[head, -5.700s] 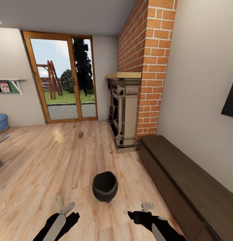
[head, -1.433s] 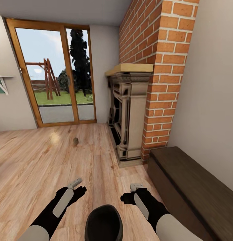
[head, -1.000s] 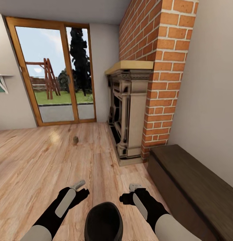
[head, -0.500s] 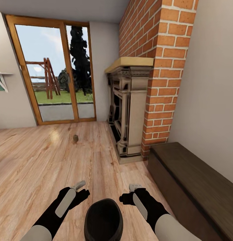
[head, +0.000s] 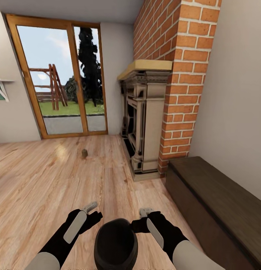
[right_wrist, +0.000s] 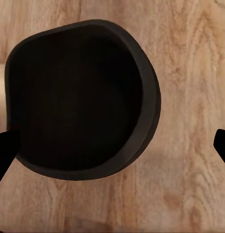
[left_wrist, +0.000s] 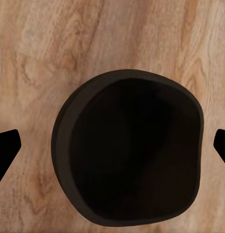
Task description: Place each of the two pumpkins and all three candles from the living room inside a cabinet in the living room (use any cabinet), then make sure every cabinet is closed, and position the cauldron so it is next to a table in the living room.
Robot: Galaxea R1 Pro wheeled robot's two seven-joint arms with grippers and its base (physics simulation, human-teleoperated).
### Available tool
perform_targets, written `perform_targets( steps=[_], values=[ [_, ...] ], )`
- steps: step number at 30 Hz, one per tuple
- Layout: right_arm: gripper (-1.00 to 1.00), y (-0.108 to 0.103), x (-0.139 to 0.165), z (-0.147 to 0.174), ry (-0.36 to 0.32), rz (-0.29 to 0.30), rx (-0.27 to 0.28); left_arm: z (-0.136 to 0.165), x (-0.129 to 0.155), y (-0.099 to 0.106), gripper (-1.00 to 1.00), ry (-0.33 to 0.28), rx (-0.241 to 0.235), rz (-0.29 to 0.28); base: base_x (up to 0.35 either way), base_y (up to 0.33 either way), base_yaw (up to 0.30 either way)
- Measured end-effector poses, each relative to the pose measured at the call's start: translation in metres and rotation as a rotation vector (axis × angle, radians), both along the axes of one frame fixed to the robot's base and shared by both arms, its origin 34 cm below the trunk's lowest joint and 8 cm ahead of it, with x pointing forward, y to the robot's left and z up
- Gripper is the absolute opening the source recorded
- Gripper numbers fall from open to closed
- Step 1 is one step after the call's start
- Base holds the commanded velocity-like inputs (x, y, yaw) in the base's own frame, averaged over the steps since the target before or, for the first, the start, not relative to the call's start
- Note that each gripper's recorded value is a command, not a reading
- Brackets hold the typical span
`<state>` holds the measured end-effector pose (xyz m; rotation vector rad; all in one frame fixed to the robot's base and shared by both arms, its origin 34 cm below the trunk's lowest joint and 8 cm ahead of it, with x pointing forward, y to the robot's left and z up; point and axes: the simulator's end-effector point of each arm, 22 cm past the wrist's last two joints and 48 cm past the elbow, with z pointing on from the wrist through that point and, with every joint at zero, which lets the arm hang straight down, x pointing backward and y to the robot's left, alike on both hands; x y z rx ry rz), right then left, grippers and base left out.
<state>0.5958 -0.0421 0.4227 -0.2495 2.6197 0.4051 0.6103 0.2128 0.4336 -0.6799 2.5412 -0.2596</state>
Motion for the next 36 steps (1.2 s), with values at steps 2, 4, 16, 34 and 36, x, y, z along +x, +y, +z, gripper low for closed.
perform_targets(
  steps=[2,4,16,34,36],
  values=[
    [1.00,0.001,-0.002,-0.005,0.002,0.002,0.002,-0.004,-0.001,0.000,1.00,-0.001,0.000,0.000,0.000,0.000,0.000],
    [1.00,0.001,-0.003,-0.009,0.003,0.003,0.003,-0.009,-0.002,0.000,1.00,-0.001,0.000,-0.001,0.000,0.000,0.000],
    [1.00,0.002,-0.011,-0.036,0.004,0.005,0.005,-0.035,-0.009,-0.002,1.00,-0.002,-0.002,-0.002,0.000,0.000,0.000],
    [1.00,0.002,-0.021,-0.074,0.059,0.005,0.010,-0.076,-0.020,-0.001,1.00,0.057,0.000,-0.001,0.000,0.000,0.000],
    [1.00,0.003,-0.022,-0.078,0.067,0.005,0.012,-0.080,-0.021,-0.001,1.00,0.066,0.001,-0.001,0.000,0.000,0.000]
  ],
)
